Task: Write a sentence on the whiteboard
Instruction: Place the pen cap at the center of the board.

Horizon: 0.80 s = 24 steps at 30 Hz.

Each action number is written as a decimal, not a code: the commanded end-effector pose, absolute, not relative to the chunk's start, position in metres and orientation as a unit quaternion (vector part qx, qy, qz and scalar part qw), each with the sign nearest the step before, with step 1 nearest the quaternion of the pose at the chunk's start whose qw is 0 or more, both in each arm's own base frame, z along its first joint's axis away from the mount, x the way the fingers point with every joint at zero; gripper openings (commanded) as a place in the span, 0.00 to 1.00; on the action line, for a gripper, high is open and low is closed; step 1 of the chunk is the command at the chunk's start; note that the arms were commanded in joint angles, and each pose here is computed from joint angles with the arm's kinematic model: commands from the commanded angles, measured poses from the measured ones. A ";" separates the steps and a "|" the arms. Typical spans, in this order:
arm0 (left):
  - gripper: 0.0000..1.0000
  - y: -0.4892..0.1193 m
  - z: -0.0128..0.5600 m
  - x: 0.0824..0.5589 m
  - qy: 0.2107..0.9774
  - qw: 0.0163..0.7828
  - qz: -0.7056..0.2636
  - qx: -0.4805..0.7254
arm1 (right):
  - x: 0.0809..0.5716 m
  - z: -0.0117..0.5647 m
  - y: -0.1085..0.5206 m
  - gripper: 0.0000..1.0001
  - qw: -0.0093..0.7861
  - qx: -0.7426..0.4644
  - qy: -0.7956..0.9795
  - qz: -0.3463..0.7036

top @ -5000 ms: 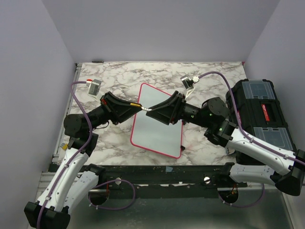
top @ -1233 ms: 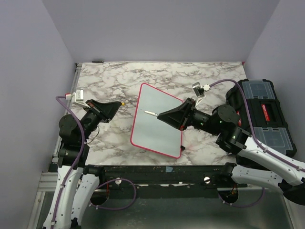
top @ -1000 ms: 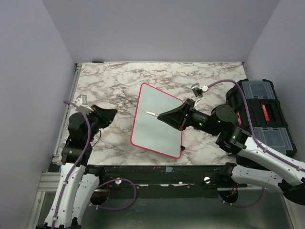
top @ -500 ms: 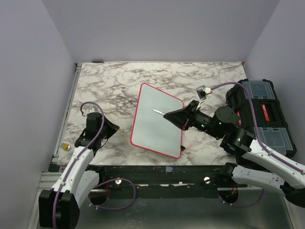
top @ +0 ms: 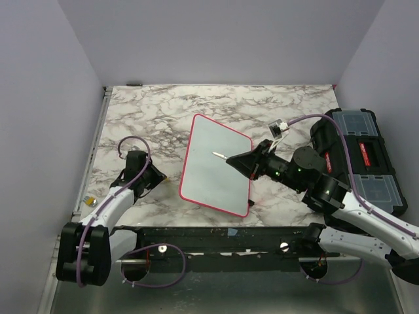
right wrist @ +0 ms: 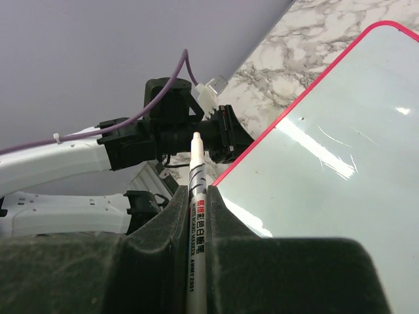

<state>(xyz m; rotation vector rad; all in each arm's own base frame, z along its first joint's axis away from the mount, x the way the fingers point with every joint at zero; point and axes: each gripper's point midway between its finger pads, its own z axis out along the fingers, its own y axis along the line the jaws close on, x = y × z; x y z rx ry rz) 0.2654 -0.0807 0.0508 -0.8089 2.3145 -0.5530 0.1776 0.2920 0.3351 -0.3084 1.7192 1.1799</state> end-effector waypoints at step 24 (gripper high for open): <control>0.06 -0.159 0.051 0.304 0.874 0.265 -0.369 -0.174 | 0.182 0.326 0.284 0.01 0.504 -0.120 0.718 0.465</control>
